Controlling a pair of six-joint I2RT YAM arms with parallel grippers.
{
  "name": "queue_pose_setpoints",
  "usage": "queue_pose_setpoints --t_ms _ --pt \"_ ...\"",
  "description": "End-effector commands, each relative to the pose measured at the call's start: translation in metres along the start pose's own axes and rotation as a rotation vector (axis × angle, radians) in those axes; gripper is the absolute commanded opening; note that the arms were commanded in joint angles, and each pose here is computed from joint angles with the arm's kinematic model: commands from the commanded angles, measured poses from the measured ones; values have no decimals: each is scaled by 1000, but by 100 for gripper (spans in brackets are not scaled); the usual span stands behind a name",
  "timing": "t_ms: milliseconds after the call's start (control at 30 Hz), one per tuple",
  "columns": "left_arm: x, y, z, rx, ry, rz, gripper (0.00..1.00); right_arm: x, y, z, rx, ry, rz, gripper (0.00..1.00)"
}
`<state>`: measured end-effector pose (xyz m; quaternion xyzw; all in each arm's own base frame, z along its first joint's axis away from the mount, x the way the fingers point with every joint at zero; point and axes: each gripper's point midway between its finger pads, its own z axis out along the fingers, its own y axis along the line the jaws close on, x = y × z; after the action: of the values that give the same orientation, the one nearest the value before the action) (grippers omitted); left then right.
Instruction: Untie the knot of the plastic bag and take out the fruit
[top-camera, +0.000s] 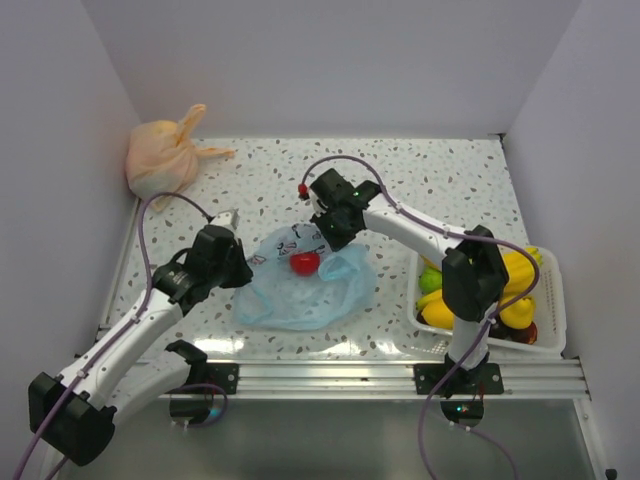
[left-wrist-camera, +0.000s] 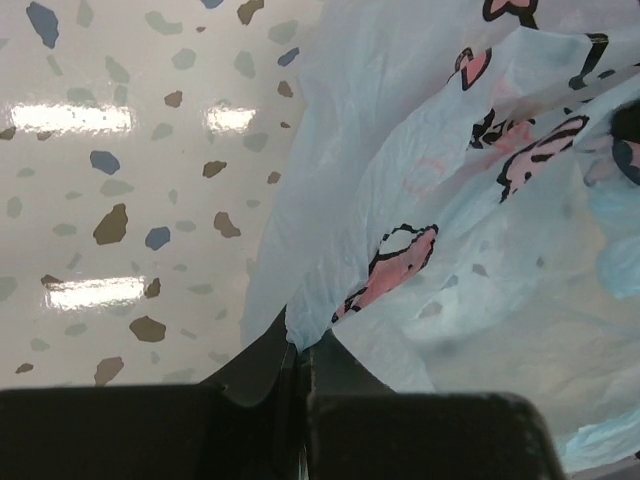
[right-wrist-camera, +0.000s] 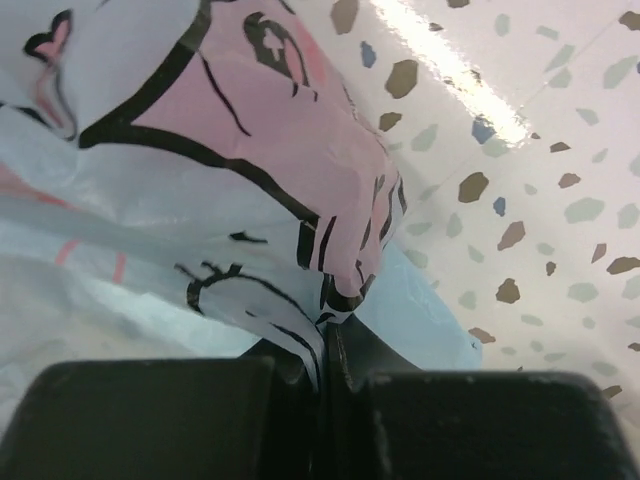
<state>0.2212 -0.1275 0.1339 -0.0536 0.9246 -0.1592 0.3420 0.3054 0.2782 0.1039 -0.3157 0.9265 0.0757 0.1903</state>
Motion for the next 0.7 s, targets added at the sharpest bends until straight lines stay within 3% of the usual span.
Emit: queue_pose_setpoints --t_ms 0,133,300,400,667 --pt "1 3 8 0 -21 -4 0 -28 29 -40 -81 -131 -101 0" --pt "3 5 18 -8 -35 -32 0 -54 78 -101 -120 -262 -212 0" --pt "2 10 28 -30 -68 -71 0 -53 135 -160 -170 -387 -331 0" --pt "4 12 31 -34 -69 -82 0 -46 132 -155 -161 -385 -311 0" --pt "5 14 23 -36 -69 -77 0 -21 80 -76 -86 -284 -135 0"
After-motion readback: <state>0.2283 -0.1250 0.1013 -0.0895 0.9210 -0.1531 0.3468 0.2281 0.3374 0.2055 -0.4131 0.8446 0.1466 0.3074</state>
